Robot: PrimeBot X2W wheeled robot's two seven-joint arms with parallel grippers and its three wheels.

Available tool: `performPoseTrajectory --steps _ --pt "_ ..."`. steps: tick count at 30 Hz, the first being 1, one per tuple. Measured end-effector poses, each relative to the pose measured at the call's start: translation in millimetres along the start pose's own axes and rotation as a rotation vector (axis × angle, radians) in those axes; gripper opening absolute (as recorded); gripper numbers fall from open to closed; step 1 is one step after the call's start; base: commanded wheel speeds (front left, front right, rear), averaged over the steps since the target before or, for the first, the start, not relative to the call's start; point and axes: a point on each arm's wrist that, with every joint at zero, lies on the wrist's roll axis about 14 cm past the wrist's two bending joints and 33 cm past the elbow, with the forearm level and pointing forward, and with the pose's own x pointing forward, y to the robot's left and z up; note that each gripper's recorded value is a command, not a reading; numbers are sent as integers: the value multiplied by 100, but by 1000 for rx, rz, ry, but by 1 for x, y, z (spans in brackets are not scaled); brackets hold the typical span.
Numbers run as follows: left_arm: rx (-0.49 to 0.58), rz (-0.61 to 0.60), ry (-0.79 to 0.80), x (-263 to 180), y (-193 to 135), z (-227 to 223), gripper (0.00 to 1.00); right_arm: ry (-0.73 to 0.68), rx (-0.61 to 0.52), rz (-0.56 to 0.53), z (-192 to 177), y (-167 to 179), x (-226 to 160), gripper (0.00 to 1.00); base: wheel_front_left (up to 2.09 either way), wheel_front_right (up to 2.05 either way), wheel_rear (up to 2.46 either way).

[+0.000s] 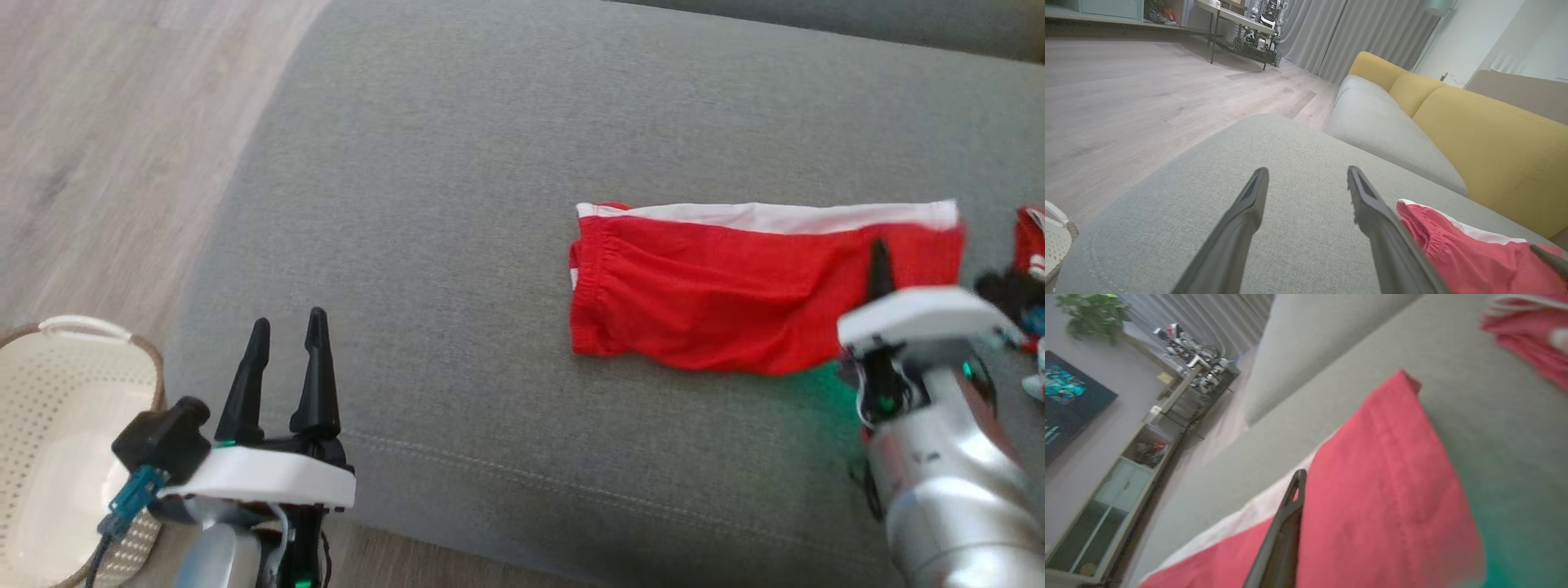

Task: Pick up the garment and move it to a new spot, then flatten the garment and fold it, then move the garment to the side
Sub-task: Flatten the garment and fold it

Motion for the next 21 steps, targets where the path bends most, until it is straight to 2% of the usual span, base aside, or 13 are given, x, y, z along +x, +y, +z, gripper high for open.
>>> performPoseTrajectory --steps 1,2,5,8,14,21 --pt "1 8 -7 -2 3 3 100 -25 2 81 8 29 5 0 0 0 0" --pt "1 12 -11 -3 4 4 100 -36 10 123 11 44 5 0 0 0 0" --pt "0 20 -24 -6 7 8 100 -52 61 232 15 80 0 0 0 0 0" --pt "0 31 -35 -9 10 12 100 -18 94 334 0 109 -15 0 0 0 0" --pt "0 51 -41 -16 17 14 100 89 53 444 -43 131 -43 0 0 0 0" --pt "4 75 -45 -19 23 15 100 123 46 496 -55 149 -48 0 0 0 0"
